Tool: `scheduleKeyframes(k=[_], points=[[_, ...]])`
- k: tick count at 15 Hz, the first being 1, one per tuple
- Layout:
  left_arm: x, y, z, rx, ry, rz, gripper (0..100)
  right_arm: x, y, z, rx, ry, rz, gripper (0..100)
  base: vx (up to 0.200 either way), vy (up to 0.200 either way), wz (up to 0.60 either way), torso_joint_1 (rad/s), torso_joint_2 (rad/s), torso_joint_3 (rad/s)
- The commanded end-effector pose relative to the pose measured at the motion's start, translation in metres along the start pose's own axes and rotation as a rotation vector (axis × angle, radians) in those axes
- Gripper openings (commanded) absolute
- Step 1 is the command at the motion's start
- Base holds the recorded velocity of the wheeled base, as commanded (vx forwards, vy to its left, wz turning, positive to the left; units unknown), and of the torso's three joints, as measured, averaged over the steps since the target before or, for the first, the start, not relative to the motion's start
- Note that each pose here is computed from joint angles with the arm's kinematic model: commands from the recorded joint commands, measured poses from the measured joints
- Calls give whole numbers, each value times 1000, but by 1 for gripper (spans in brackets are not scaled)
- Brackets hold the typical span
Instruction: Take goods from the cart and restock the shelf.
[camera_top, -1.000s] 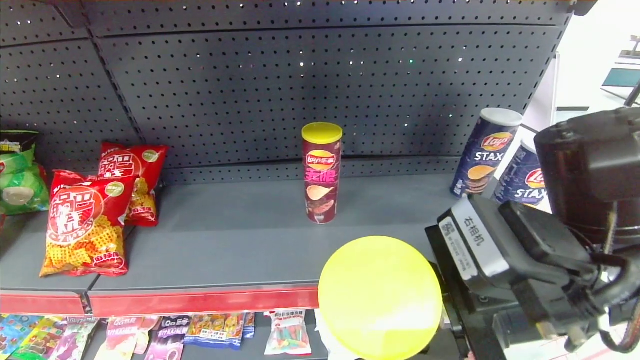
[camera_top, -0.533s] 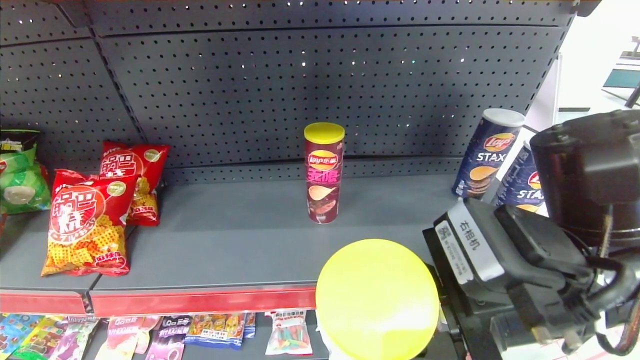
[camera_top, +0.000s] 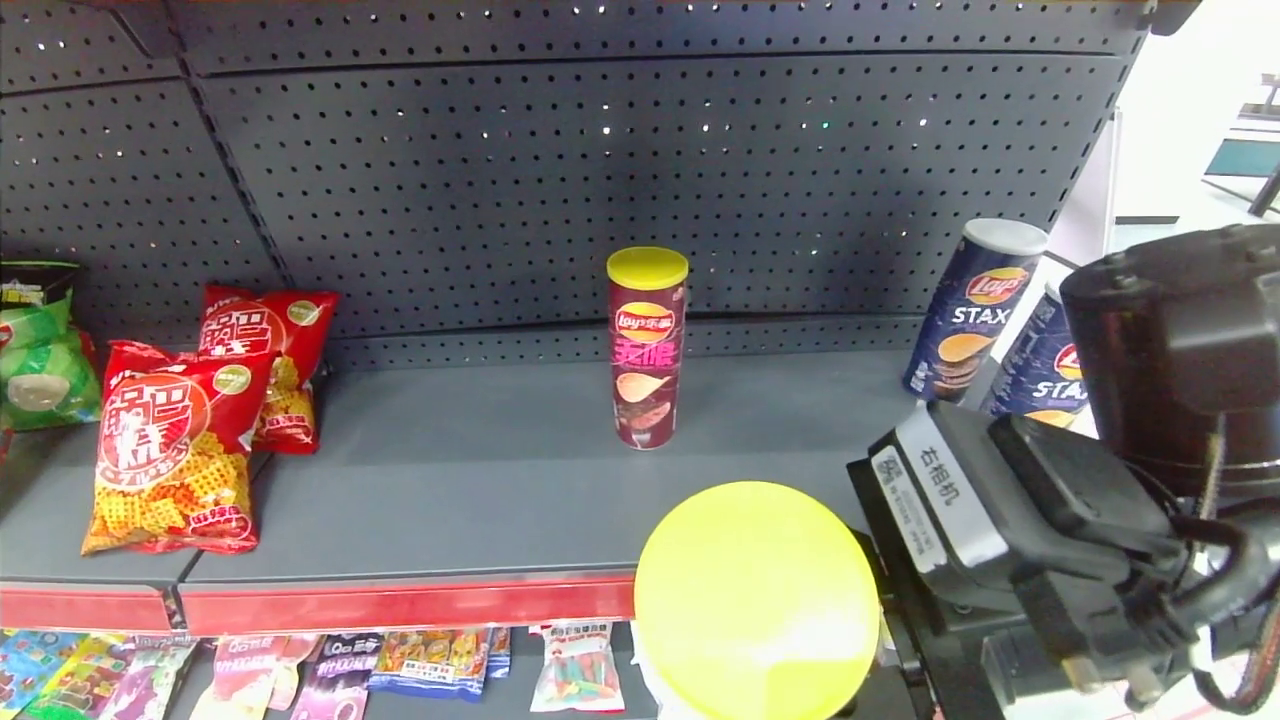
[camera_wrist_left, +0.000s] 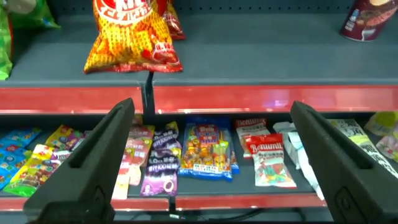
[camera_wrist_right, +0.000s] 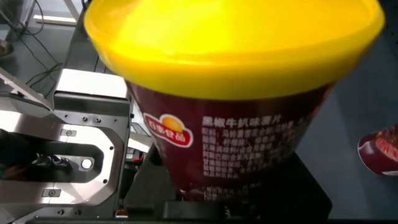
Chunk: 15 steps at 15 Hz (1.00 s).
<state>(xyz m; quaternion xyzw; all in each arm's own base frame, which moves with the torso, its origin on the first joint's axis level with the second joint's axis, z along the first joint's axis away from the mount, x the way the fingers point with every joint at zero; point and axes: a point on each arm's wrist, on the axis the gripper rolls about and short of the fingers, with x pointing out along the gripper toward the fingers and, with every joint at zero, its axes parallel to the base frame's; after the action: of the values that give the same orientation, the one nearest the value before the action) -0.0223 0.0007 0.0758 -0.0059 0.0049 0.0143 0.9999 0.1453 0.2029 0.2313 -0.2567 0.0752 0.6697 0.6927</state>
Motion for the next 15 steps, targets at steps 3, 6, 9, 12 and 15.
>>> scheduleKeyframes(k=[3, 6, 9, 12, 15], points=[[0, 0, 0, 0, -1, 1, 100, 0, 0, 0, -1, -1, 0, 0, 0, 133, 0, 0, 0, 3], [0, 0, 0, 0, -1, 1, 100, 0, 0, 0, -2, -2, 0, 0, 0, 0, 0, 0, 0, 0], [0, 0, 0, 0, -1, -1, 100, 0, 0, 0, -1, -1, 0, 0, 0, 0, 0, 0, 0, 0], [0, 0, 0, 0, -1, -1, 100, 0, 0, 0, 0, 0, 1, 0, 0, 0, 0, 0, 0, 0], [0, 0, 0, 0, -1, 1, 100, -1, 1, -3, 5, 6, 3, 0, 0, 0, 0, 0, 0, 0]])
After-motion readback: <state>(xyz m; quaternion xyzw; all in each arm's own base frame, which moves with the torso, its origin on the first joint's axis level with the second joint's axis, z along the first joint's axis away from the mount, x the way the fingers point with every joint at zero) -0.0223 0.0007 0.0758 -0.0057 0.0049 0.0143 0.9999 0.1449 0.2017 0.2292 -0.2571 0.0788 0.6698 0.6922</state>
